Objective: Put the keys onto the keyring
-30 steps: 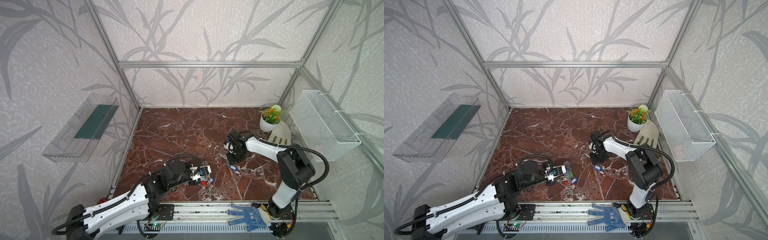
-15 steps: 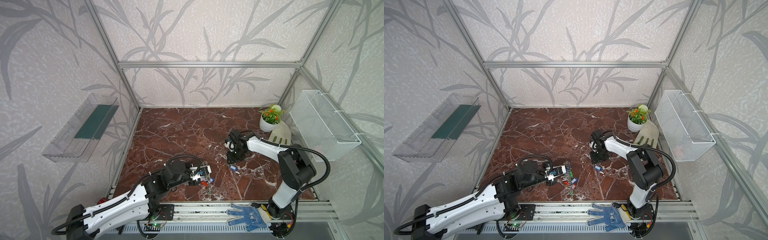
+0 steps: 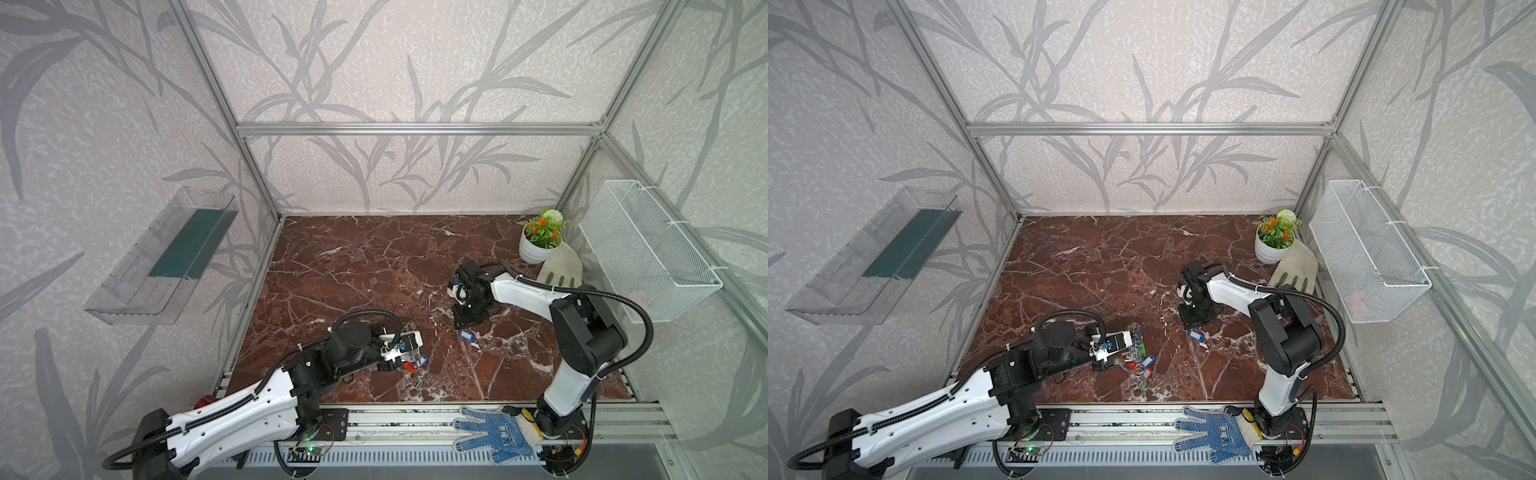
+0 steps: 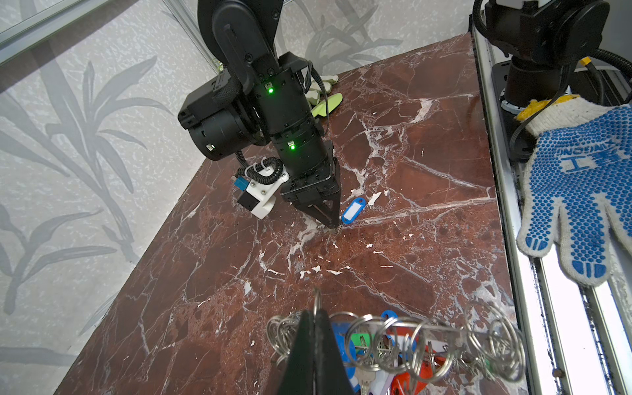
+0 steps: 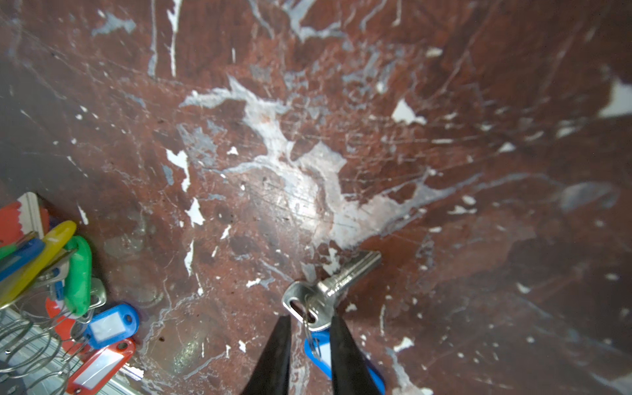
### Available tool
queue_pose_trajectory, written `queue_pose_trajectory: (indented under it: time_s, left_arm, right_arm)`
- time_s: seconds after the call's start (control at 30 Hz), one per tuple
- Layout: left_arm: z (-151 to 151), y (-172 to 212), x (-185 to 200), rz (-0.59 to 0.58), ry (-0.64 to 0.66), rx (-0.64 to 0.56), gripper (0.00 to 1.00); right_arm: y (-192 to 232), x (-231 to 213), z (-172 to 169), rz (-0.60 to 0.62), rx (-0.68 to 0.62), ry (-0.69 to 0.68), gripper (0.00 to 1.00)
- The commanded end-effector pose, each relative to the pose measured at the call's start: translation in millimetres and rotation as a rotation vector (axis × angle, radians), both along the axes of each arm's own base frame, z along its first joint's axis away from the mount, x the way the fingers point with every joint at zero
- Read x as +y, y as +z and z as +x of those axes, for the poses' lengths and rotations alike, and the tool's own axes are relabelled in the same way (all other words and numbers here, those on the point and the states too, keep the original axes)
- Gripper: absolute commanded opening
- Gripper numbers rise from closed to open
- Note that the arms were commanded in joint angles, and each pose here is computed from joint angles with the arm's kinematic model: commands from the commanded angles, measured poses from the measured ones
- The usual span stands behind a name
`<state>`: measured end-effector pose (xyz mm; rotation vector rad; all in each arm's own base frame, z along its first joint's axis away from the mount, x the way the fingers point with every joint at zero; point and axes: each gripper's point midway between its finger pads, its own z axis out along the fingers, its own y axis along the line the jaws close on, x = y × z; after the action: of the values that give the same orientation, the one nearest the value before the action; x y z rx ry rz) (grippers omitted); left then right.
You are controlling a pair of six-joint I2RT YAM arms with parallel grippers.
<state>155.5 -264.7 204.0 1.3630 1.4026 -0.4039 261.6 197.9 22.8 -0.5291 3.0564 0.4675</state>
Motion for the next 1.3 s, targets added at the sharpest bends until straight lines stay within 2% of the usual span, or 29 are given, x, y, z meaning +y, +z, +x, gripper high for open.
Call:
queue_pose_trajectory:
  time_s: [0.0,0.27,0.43,0.73,0.87,1.1,1.27]
  left_arm:
    - [0,35,-4,-0.090,-0.009,-0.051,0.00]
    - [0,34,-4,-0.088,-0.007,-0.050,0.00]
    - [0,35,-4,-0.089,-0.007,-0.051,0.00]
    - [0,33,-5,-0.085,-0.012,-0.045,0.00]
    - [0,33,-5,-0.085,-0.008,-0.047,0.00]
    - [0,33,-5,-0.087,-0.011,-0.046,0.00]
    - [-1,33,-5,-0.088,-0.014,-0.044,0.00]
  right_arm:
    - [-5,-4,-7,-0.011,0.030,-0.003,0.18]
    - [-4,-6,-4,-0.023,0.015,-0.006,0.06]
    - [4,2,1,0.014,-0.031,-0.012,0.00]
    - [42,7,48,0.091,-0.347,-0.129,0.00]
    - [44,3,63,0.101,-0.461,-0.193,0.00]
    - [35,-2,59,0.111,-0.639,-0.225,0.00]
    - [29,-7,41,0.119,-0.647,-0.231,0.00]
